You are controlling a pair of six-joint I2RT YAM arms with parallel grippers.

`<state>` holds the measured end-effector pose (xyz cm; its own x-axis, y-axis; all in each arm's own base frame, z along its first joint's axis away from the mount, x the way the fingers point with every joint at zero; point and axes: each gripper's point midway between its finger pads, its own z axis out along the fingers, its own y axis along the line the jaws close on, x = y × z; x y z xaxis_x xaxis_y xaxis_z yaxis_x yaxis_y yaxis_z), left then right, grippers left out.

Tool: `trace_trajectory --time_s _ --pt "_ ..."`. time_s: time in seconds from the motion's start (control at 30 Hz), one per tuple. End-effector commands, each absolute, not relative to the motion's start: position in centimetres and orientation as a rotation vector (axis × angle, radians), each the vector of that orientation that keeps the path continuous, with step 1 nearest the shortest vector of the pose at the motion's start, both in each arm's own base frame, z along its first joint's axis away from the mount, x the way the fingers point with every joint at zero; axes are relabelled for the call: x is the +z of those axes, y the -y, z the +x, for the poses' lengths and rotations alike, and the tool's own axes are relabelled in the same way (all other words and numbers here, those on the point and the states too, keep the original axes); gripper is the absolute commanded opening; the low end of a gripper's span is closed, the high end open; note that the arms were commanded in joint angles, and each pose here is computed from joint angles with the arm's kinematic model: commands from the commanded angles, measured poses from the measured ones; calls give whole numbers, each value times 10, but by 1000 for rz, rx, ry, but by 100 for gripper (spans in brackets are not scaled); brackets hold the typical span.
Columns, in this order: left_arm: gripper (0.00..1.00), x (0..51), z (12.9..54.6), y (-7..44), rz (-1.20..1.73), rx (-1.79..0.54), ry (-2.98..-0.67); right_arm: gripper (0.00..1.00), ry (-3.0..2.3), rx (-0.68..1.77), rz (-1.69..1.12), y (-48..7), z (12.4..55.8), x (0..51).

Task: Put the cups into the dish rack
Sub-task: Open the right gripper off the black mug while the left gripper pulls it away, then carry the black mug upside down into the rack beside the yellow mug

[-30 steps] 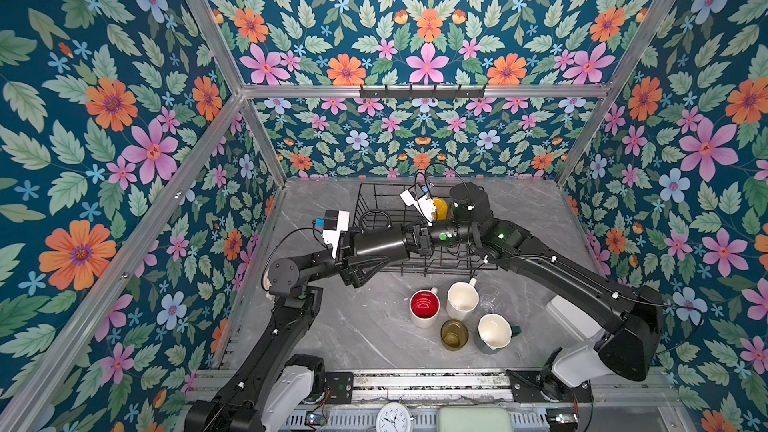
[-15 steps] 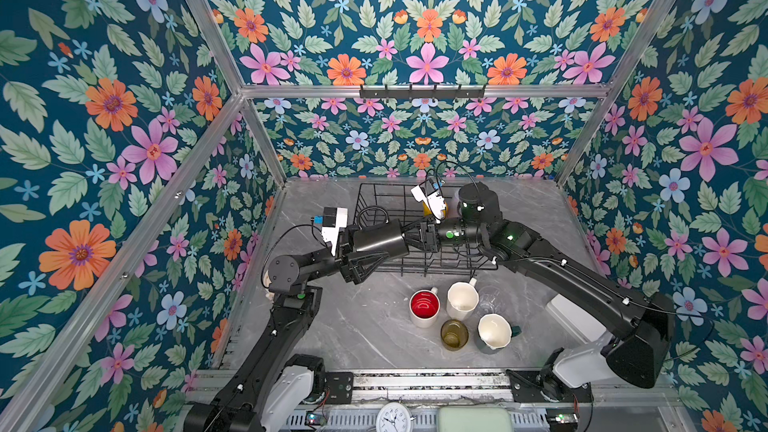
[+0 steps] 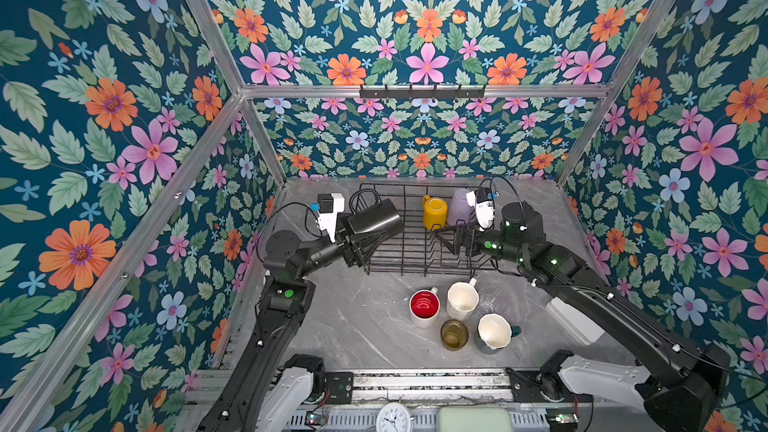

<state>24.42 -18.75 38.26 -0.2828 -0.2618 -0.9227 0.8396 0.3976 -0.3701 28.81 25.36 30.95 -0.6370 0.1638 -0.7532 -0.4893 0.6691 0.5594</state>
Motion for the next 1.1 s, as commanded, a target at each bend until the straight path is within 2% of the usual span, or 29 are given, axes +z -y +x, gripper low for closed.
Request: trace_trajectory --time_s 0.0,0.27,0.6,1.07 --pt "0 369 265 178 469 -1056 -1581 97 -2067 886 -151 -232 296 300" --pt "0 360 296 172 309 -1017 -1766 99 -2119 786 -49 -201 299 286" --pt "0 352 314 179 199 -1003 -1881 99 -2128 714 27 -171 297 276" --pt "0 312 340 235 185 -828 -2168 99 -2162 636 33 -151 287 257"
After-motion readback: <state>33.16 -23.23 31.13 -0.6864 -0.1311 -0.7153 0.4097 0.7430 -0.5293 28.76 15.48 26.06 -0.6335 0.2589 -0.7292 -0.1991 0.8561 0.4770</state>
